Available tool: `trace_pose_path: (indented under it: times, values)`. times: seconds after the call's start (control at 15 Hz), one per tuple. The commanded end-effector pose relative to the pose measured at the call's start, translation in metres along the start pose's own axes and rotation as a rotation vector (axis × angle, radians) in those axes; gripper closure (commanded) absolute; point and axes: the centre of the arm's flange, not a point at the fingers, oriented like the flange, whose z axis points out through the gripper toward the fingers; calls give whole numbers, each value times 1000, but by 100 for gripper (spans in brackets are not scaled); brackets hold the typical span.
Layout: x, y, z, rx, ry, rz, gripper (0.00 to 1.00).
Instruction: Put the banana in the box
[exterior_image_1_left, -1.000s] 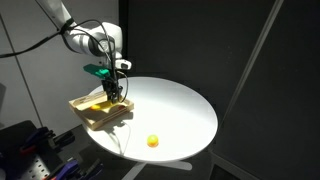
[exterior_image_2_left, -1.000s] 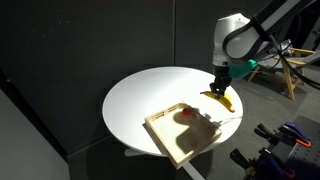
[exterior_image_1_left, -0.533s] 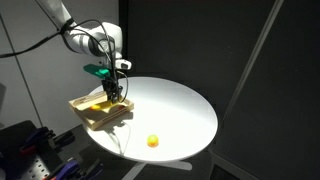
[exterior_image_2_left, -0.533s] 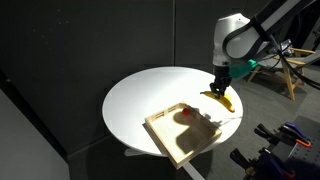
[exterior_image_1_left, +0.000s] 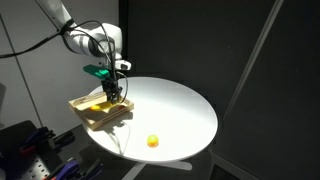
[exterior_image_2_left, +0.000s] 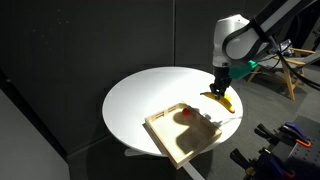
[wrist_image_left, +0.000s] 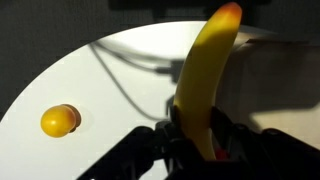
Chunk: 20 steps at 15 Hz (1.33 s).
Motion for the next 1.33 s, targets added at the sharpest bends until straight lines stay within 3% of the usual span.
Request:
trace_pose_path:
  times: [0.0, 0.8, 1.27]
  values:
    - [1, -7, -6, 2, 8, -14, 88]
    - [1, -57, -7, -8, 13, -104, 88]
    - [19, -76, -5, -9, 6, -116, 88]
